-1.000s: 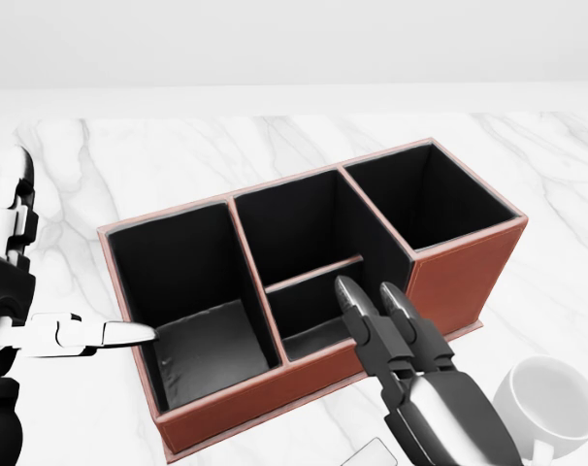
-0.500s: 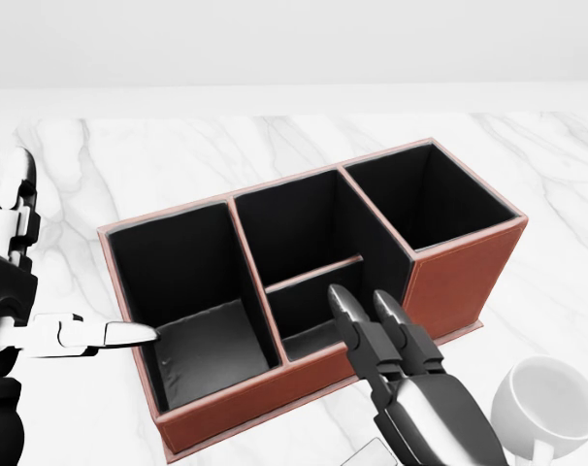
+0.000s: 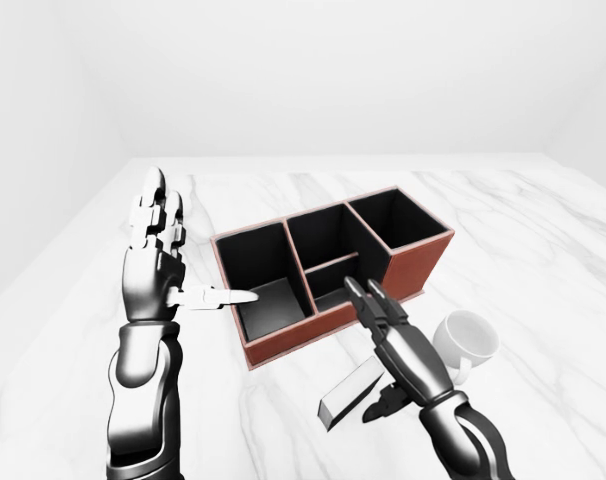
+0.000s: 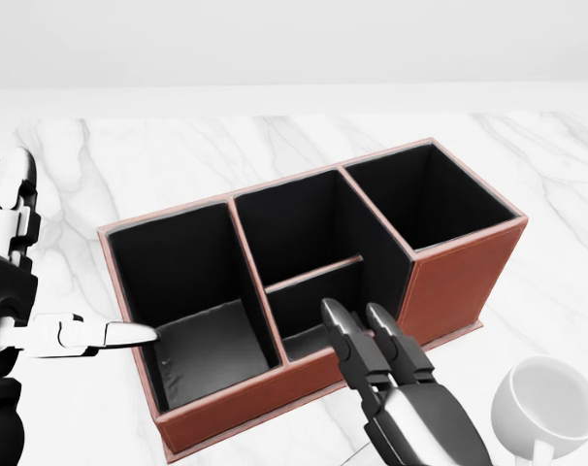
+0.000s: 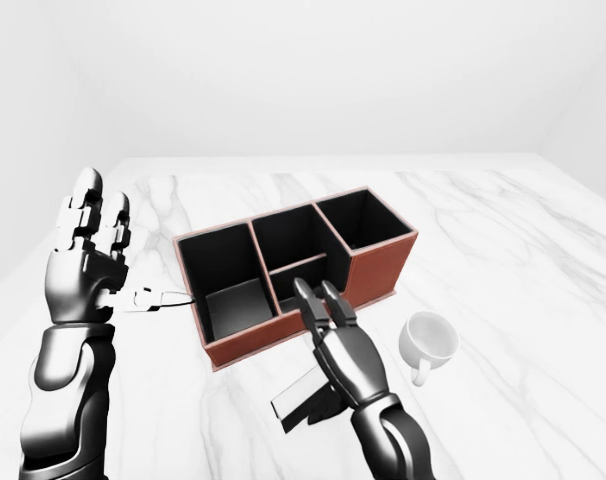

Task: Pick up the book and place it in the front compartment of the caddy.

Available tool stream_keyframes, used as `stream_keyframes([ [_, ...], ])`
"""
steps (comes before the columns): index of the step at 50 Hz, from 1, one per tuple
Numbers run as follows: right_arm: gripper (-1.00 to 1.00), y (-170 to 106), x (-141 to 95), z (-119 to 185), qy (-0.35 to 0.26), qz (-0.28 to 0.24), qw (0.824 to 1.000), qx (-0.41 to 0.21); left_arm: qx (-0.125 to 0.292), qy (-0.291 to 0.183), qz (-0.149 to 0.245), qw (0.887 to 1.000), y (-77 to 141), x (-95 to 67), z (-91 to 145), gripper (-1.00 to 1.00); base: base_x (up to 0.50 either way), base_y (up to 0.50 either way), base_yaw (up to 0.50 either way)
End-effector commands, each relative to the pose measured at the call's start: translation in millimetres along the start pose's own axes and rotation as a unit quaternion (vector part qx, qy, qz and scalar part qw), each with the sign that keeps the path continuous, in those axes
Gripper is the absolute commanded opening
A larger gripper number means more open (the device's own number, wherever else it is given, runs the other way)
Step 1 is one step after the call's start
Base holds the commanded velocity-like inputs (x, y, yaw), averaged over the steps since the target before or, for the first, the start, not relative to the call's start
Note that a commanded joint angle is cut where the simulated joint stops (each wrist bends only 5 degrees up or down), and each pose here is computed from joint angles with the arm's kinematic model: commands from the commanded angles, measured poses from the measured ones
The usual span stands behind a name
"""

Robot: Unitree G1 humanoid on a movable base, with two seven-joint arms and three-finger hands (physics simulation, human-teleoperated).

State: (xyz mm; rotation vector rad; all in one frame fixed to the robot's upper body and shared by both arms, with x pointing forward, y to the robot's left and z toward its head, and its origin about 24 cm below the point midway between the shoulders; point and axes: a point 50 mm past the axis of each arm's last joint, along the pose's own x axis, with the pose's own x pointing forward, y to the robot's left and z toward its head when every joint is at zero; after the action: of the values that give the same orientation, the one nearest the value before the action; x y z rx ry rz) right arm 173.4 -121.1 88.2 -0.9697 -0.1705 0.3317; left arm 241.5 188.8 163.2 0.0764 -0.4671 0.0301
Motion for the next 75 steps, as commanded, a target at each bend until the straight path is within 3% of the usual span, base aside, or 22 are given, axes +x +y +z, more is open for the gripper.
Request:
stream_keyframes([
  [1,1.0,7.4,0.1,0.3,0.001,0.007,1.0,-0.002,0.0,0.0,0.0,1.0,-0.1,-0.6,0.3,1.0,0.0,0.0,0.0],
  [75,1.0,38.1,8.2,-19.8,0.033,0.039,0.998,-0.026,0.001,0.005,-0.003,1.0,-1.8,-1.7,-1.9,1.0,0.0,0.0,0.0],
])
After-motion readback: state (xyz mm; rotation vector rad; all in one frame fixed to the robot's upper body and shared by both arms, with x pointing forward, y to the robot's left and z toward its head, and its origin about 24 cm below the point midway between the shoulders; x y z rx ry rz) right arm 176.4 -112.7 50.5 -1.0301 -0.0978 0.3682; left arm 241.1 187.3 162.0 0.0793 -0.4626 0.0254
